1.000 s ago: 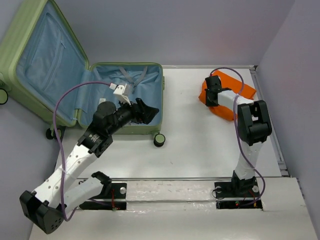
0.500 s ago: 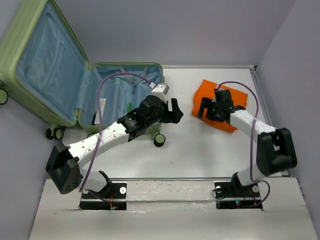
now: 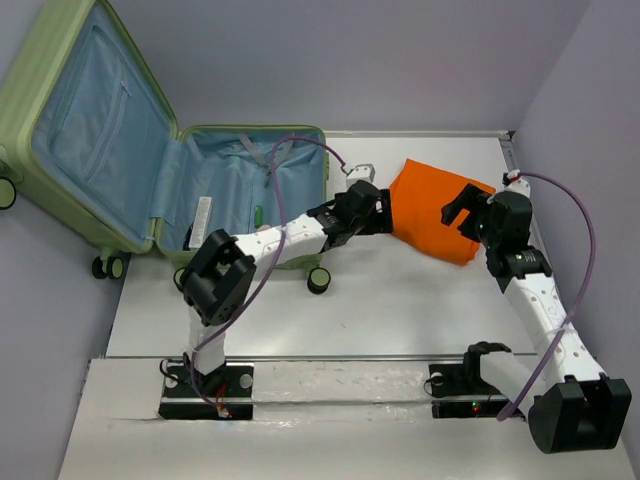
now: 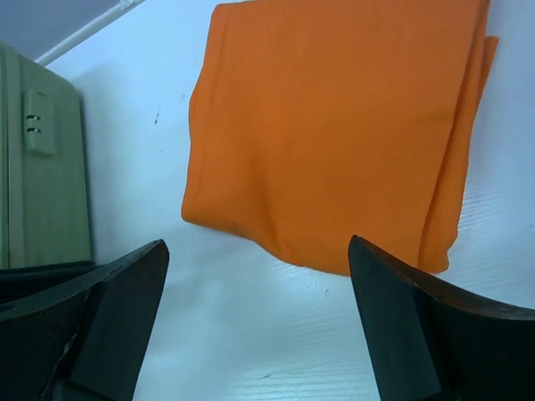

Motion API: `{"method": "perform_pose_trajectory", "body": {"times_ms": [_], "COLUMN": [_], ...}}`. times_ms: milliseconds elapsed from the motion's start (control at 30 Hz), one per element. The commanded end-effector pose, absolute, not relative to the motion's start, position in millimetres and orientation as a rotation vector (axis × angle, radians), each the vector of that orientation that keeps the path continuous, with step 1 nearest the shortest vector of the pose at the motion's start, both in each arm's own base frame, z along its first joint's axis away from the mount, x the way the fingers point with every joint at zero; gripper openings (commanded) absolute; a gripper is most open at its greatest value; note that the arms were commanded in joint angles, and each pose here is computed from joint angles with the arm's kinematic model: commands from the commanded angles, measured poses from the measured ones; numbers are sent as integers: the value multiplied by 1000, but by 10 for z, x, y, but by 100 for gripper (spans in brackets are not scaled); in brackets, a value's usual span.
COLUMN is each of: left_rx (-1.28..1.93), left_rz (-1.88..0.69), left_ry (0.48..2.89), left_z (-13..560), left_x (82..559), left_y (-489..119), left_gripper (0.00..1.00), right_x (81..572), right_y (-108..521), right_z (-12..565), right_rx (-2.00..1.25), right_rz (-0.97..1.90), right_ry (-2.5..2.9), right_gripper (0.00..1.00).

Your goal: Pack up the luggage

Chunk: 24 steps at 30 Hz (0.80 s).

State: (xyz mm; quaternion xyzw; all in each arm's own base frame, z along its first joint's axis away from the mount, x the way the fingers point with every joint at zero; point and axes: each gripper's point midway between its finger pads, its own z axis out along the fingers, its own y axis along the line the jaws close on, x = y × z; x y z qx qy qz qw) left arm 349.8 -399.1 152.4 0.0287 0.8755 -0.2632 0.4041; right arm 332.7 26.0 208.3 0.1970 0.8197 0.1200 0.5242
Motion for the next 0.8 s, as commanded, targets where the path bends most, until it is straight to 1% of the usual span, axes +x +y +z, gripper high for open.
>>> {"method": "perform_pose_trajectory", "body": {"times_ms": [0,167,200,233,367,467,633,700,733,767], "left_rx": [-53,-84,-77,-76,-68,-85,-68,-48,-34,-17], "left_rz": [-681,-627,-598,-592,-598,-595,-556,-584,-597,-614], "left_ry": [2205,2228,2246,2253,2290,2301,2283,2263,2271,2299], "left_z": [1503,1225,1091,1076,734,569,508,502,472,314], "left_x": [3634,3868,3936,3934,4162,4344,4581,4654,4660,4644], "left_y": [-4218,-4495,-4563,-4549,-4718,-4715,-4709,-4806,-4843,-4895], "left_gripper": [92,96,99,99,99,99,99,99,97,95], "right_x": [3304,3246,3237,3232,3183,3153,3141,3154,3183,3218], "right_y": [309,466,496,520,601,615,645,619,575,547], "right_z": [2075,2132,2152,2170,2204,2191,2056,1996,1982,1928], "right_rx": [483,446,436,425,387,370,371,399,423,443], "right_rz": [334,455,475,489,535,540,554,544,522,505], "right_ry": [1936,1917,1912,1909,1909,1909,1941,1945,1937,1946], "right_gripper": [94,94,94,94,94,94,95,95,95,95]}}
